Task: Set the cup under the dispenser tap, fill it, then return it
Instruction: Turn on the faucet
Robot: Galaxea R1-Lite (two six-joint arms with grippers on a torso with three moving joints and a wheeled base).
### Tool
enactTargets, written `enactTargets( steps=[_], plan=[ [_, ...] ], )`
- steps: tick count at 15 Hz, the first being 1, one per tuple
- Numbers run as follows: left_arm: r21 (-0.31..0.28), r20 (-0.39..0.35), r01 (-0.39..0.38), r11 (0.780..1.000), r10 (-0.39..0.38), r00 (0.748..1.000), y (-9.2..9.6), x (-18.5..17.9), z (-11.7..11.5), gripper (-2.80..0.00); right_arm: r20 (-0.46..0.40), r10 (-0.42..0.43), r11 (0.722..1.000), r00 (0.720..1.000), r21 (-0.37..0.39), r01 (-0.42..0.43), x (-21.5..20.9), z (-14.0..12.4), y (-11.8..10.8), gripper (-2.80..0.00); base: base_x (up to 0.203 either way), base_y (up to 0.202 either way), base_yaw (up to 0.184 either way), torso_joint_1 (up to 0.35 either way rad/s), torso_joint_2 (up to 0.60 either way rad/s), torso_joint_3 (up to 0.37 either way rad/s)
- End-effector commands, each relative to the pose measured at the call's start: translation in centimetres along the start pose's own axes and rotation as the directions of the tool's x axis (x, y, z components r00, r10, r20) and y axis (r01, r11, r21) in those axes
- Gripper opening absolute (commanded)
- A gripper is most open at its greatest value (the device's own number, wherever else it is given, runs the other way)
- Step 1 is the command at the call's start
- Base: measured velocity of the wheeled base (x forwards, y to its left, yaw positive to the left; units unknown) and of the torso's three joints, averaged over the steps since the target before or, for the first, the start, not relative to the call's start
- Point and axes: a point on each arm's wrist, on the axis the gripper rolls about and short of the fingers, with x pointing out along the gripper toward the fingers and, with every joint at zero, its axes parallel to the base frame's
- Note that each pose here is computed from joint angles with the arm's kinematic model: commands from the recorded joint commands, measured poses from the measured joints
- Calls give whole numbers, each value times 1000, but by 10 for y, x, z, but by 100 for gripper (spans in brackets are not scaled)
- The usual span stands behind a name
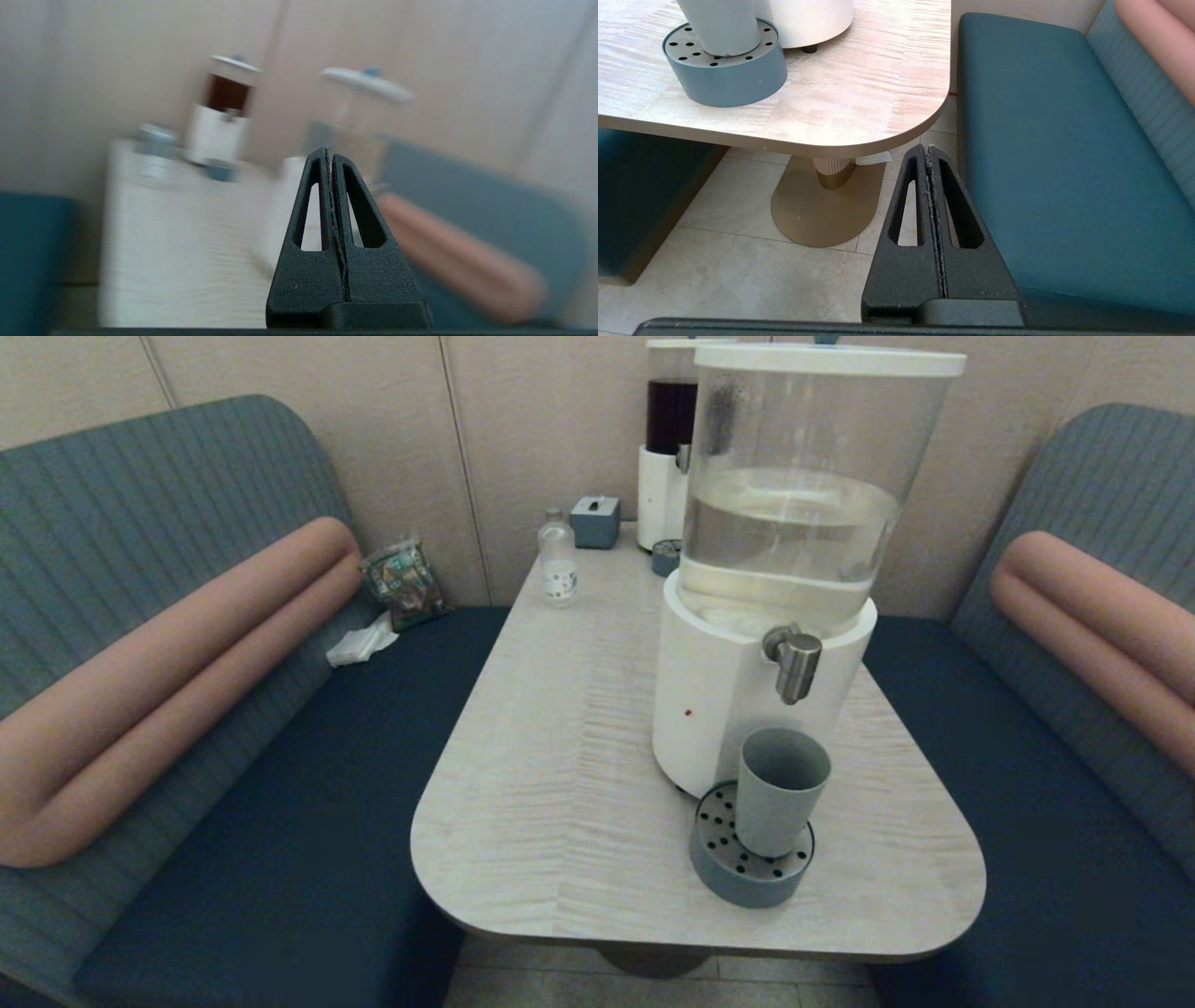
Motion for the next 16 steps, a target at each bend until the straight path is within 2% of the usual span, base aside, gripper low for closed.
enactTargets(
  steps=[1, 3, 5, 7, 8, 9, 10, 11, 12, 13, 14, 15, 16],
  plan=[
    [-92, 25, 12, 996, -10, 1000, -3, 1, 4, -280, 3, -1, 1000, 1000, -1, 1, 0, 0, 0, -280, 0, 0, 0, 0, 0, 0],
    [-146, 48, 26, 989, -19, 999, -10, 7, 18, -280, 3, -1, 1000, 1000, -12, 1, 0, 0, 0, -280, 0, 0, 0, 0, 0, 0],
    [-179, 21, 18, 984, -14, 1000, -17, 5, 26, -280, 1, 0, 1000, 1000, -7, 0, 0, 0, 0, -280, 0, 0, 0, 0, 0, 0],
    [-233, -56, -25, 972, 12, 998, -19, -8, 24, -280, 0, 1, 1000, 1000, -12, -1, 0, -1, 0, -280, 0, 0, 0, 0, 0, 0],
    [-221, -62, -17, 975, 4, 998, -21, -16, 21, -280, 0, 0, 1000, 1000, -9, 0, 0, -1, 0, -280, 0, 0, 0, 0, 0, 0],
    [-179, -71, -15, 984, 2, 997, -20, -27, 13, -280, 1, -1, 1000, 1000, -6, 1, 0, 0, 0, -280, 0, 0, 0, 0, 0, 0],
    [-78, -102, -43, 996, 35, 994, -11, -34, -3, -280, 0, 0, 1000, 1000, -4, 0, 0, -1, 0, -280, 0, 0, 0, 0, 0, 0],
    [78, -149, -94, 993, 105, 983, 2, -39, -22, -280, -1, 1, 1000, 1000, -9, -1, 0, -1, 0, -280, 0, 0, 0, 0, 0, 0],
    [207, -189, -147, 967, 187, 964, 11, -42, -35, -280, -2, 0, 1000, 1000, -10, 0, 0, -1, 0, -280, 0, 0, 0, 0, 0, 0],
    [323, -238, -203, 924, 287, 928, 18, -46, -45, -280, 0, -2, 1000, 1000, -10, 2, 0, -1, 0, -280, 0, 0, 0, 0, 0, 0],
    [439, -265, -247, 864, 387, 883, 24, -50, -52, -280, 0, -4, 1000, 1000, -10, 4, 0, -1, 0, -280, 0, 0, 0, 0, 0, 0],
    [526, -272, -299, 796, 490, 828, 29, -54, -58, -280, -2, -3, 1000, 1000, -12, 3, 0, -1, 0, -280, 0, 0, 0, 0, 0, 0],
    [578, -284, -347, 739, 580, 763, 34, -59, -63, -280, -3, -3, 1000, 1000, -16, 3, 0, -1, 0, -280, 0, 0, 0, 0, 0, 0]
  ],
)
